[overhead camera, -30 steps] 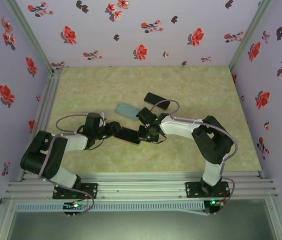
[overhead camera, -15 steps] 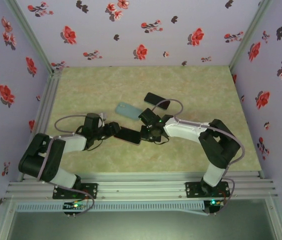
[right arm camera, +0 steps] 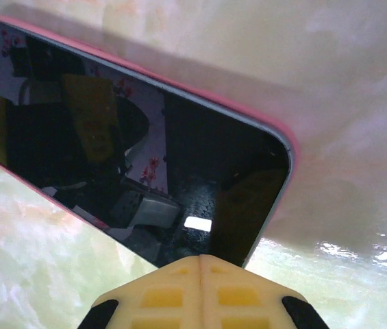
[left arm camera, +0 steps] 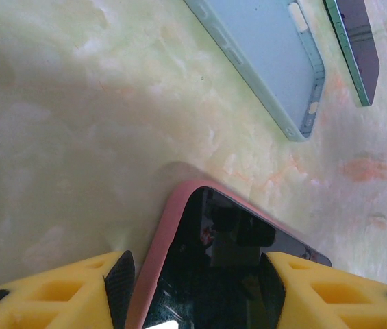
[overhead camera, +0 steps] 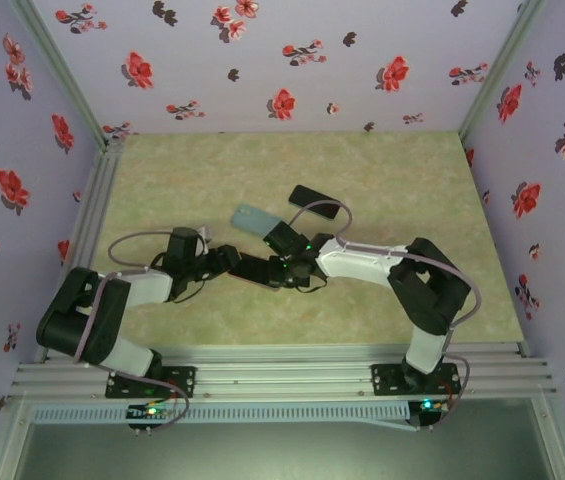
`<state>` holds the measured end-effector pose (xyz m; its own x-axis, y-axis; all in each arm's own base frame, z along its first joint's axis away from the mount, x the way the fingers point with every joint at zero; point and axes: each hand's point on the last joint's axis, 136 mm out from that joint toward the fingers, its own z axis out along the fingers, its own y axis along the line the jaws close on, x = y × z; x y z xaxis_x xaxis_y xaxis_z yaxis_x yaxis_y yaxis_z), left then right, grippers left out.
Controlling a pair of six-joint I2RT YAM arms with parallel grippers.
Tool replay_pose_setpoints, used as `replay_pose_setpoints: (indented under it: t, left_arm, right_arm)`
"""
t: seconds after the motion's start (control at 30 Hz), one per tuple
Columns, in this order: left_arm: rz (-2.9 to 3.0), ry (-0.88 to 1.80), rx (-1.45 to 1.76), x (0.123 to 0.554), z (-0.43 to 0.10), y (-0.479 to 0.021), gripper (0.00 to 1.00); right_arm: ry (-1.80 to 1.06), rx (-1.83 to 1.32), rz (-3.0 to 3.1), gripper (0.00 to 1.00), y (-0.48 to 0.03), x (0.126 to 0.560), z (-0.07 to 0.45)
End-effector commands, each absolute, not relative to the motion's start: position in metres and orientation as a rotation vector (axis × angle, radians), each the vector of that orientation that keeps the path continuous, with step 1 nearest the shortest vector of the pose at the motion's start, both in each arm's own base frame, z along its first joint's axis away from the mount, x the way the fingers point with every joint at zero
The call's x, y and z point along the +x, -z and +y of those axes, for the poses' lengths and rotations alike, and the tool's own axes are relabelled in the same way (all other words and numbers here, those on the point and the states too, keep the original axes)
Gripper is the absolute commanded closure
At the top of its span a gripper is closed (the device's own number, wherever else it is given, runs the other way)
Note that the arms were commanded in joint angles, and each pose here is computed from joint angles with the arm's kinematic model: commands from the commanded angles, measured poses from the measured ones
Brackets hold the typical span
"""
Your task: Put the phone into the phone case
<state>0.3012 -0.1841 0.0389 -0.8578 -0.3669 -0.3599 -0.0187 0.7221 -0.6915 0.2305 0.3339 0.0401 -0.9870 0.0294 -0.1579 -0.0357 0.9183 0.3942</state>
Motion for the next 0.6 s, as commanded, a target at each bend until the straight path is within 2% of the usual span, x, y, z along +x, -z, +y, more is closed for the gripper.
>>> replay_pose_setpoints:
  t: [0.0, 0.57]
  left_arm:
    - [2.436, 0.967, -0.275, 0.298, -0.180, -0.040, 0.44]
    - [2.437, 0.972, -0.280, 0.297, -0.180, -0.039, 0.44]
  right_arm:
    - [-0.627, -0.010, 2.925, 1.00, -0.040, 0.228, 0.344]
    - [-0.570, 0.004, 2.937, 1.00, -0.034, 0.217, 0.333]
